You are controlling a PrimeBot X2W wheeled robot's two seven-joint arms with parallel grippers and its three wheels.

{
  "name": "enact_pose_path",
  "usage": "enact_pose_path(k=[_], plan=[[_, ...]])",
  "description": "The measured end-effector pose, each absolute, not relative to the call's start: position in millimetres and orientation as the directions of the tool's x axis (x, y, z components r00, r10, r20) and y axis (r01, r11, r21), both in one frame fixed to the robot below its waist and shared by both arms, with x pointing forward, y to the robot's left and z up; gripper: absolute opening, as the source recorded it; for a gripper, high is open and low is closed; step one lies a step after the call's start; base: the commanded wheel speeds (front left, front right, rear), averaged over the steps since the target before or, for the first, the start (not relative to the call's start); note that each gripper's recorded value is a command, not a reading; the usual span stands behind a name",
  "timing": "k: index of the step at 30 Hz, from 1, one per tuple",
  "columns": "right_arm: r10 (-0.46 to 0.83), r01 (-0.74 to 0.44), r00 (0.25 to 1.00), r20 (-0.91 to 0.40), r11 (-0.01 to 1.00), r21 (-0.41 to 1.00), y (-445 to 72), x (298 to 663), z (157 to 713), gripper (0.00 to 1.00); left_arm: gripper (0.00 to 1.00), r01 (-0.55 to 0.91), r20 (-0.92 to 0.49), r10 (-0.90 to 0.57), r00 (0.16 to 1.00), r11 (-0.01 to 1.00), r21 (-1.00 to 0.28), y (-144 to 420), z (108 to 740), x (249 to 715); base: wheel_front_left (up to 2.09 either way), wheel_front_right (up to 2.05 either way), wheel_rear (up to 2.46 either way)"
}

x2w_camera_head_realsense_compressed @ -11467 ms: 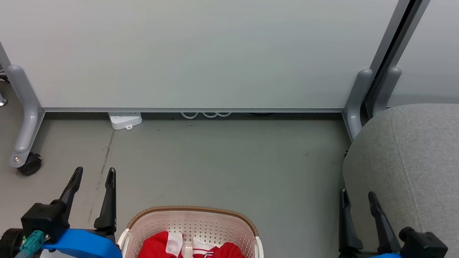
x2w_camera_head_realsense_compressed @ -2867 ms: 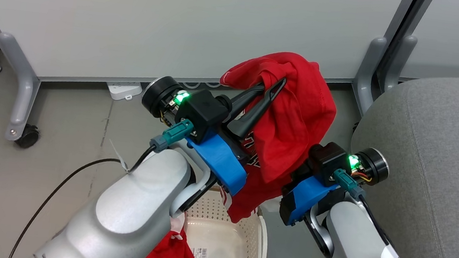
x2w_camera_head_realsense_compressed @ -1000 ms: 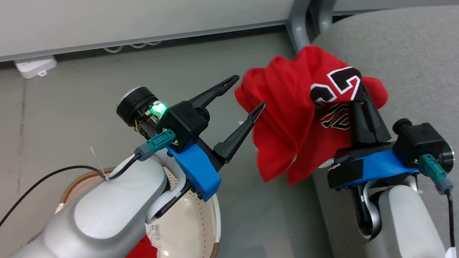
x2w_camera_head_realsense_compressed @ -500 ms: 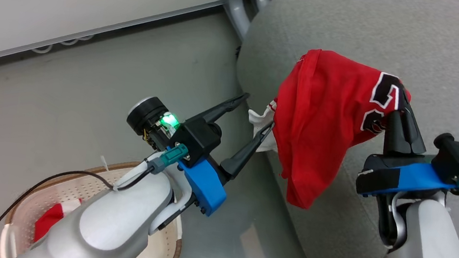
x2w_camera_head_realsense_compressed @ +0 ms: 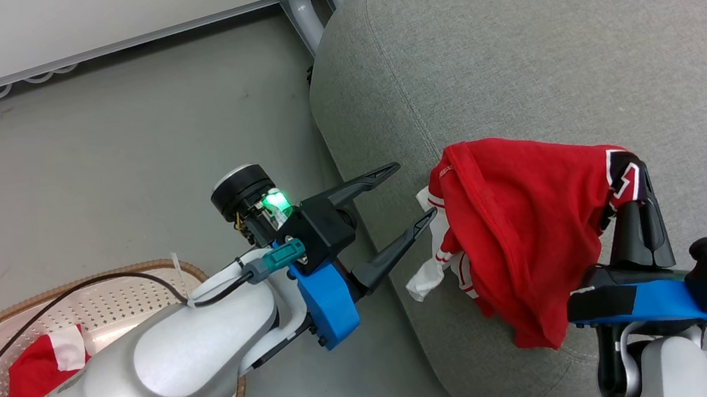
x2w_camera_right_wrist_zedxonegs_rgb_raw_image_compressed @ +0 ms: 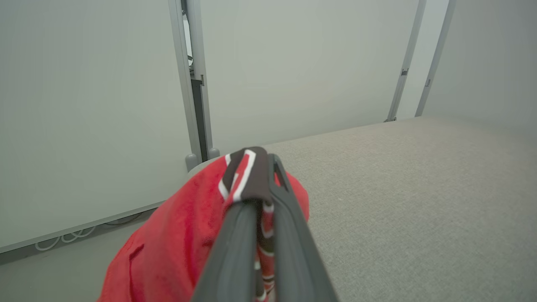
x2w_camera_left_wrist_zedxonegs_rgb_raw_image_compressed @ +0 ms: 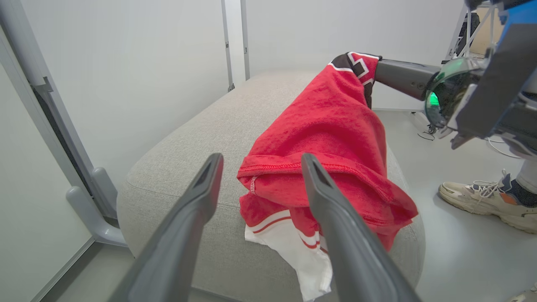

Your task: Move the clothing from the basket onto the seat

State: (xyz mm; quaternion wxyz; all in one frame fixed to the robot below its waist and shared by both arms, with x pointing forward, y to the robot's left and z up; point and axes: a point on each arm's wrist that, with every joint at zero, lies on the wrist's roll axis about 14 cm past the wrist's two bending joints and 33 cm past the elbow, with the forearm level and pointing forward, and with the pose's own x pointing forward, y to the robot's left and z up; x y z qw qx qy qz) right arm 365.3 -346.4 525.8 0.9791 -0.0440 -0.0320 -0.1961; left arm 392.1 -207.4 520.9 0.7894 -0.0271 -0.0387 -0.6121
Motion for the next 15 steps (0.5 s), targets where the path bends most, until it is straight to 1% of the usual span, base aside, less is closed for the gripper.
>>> enact_pose_path(k=[7,12,15], plan=[[-0.375,0.382,0.923,0.091,0.921,-0.079,-345,369,529,0.0,1.0,0.968,0.096,-0.964,0.248,0.249,0.0,-207,520,392,0.0,0.0,0.0],[-0.358,0.381,0.913,0.195,0.919,-0.098,-349,391,565,0.0,1.0,0.967,0.1,-0.962,0.256,0.256,-0.009,-205,517,397,0.0,0.0,0.0],[-0.366,0.403,0.894,0.258,0.909,-0.11,-358,405,588,0.0,1.0,0.966,0.105,-0.96,0.259,0.259,-0.01,-204,515,405,0.0,0.0,0.0]])
